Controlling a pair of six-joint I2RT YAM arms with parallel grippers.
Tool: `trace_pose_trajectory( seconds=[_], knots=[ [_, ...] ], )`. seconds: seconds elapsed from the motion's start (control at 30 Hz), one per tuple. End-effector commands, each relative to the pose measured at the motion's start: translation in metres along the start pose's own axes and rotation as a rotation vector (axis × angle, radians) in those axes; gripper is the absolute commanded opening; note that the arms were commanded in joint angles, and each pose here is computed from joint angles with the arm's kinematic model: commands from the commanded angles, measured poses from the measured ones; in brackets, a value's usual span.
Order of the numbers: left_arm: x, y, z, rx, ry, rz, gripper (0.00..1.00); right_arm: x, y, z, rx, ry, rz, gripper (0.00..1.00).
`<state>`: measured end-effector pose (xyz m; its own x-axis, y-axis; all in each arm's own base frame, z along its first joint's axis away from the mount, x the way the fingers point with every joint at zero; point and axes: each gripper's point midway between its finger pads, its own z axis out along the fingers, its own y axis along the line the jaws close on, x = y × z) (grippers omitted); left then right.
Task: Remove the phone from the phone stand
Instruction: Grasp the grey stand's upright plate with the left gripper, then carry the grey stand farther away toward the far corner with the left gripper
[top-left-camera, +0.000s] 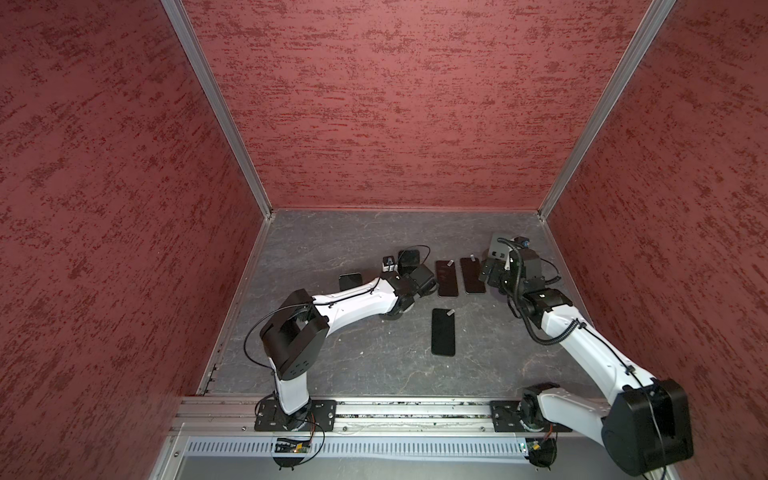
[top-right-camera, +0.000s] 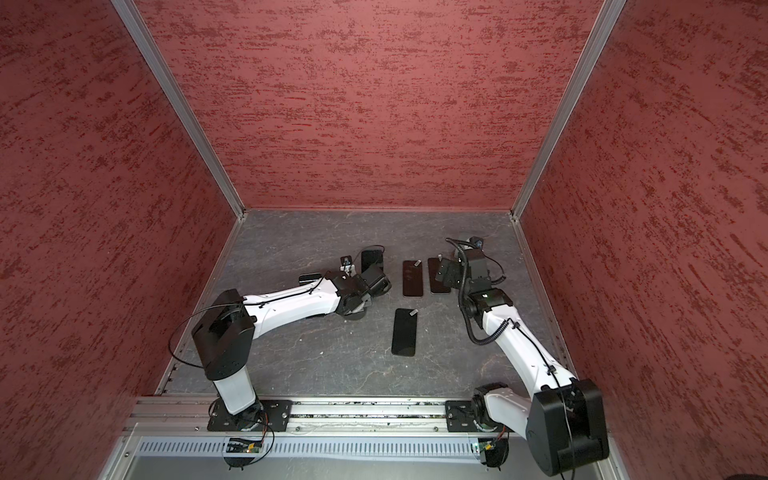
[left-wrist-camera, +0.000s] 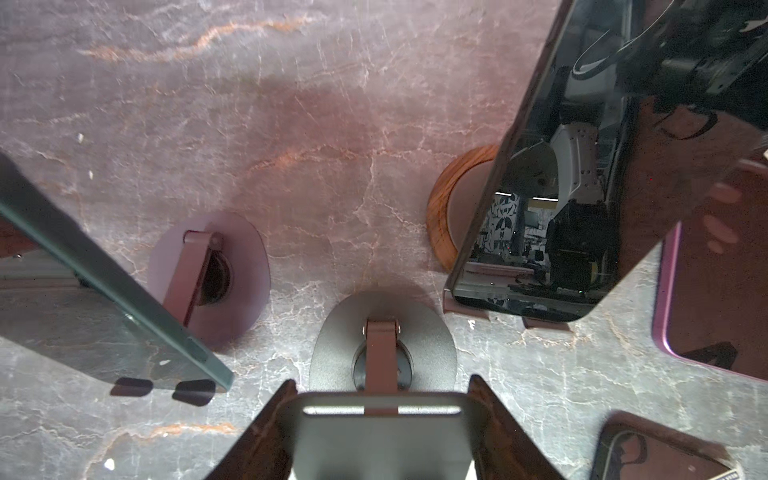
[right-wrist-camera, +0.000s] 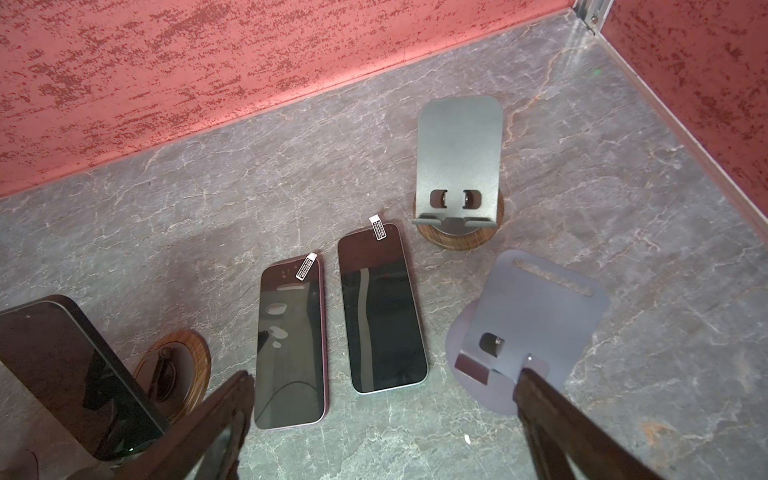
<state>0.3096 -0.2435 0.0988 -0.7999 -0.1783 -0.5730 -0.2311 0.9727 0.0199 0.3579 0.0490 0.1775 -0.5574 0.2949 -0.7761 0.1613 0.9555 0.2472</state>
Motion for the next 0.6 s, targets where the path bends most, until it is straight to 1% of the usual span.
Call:
trace_pose_trajectory(
  seconds=[0.0,0.13,0.57],
  knots=[
    [-0.019,0.003,-0.010,-0.010,-0.047,0.015,0.54,-0.001,0.001,0.002,-0.015,-0.008,0.004,0.99],
    [-0.029,0.003,-0.013,-0.016,-0.066,0.027,0.54,-0.001,0.000,0.002,-0.012,-0.008,0.004,0.99],
    [-0.076,0.009,-0.026,0.002,-0.129,0.036,0.55,0.000,0.000,0.004,-0.005,0.000,0.001,0.99]
  ],
)
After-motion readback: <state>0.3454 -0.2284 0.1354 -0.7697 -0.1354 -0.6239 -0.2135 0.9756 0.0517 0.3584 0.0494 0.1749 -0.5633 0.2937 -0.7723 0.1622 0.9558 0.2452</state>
